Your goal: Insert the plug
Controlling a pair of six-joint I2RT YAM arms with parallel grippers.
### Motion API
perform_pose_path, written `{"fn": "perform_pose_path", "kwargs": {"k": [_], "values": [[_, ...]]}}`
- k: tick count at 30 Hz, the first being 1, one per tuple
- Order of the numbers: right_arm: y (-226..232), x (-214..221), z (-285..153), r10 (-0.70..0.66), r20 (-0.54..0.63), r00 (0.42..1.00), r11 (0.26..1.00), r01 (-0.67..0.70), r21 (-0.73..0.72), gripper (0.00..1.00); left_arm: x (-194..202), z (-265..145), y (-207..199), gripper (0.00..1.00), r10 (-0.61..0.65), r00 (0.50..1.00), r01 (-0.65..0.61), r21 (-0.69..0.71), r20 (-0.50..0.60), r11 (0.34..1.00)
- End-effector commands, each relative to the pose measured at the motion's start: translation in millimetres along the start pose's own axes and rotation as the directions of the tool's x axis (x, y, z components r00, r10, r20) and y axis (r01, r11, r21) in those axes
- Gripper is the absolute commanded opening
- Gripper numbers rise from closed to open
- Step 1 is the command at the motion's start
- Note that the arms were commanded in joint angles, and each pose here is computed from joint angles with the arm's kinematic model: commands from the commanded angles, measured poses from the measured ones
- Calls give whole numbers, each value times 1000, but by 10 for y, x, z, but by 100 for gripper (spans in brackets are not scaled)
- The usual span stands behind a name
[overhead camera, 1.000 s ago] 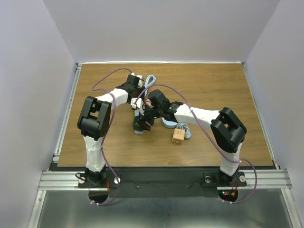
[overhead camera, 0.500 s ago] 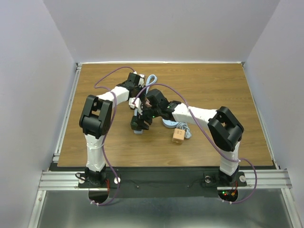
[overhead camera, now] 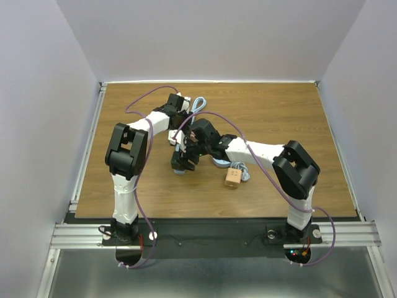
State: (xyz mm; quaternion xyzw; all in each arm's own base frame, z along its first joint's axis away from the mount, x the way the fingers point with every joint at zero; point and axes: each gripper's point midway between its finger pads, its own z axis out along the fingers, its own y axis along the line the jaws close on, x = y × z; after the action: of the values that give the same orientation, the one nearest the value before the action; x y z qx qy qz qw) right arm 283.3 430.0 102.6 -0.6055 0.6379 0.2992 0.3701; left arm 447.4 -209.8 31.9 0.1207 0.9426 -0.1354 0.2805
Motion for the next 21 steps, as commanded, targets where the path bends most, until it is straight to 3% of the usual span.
{"fn": "perform_pose_path", "kwargs": {"k": [1,21], "values": [[33,402,-4,11,-122,993,999,-6,41,0,18,64,-56,54,43,999,-42,37,-19,998],[-114,559,-76,-13,-175,984,995,31,99,1,93,-31,-115,52,130,989,-124,93,-66,988]]}}
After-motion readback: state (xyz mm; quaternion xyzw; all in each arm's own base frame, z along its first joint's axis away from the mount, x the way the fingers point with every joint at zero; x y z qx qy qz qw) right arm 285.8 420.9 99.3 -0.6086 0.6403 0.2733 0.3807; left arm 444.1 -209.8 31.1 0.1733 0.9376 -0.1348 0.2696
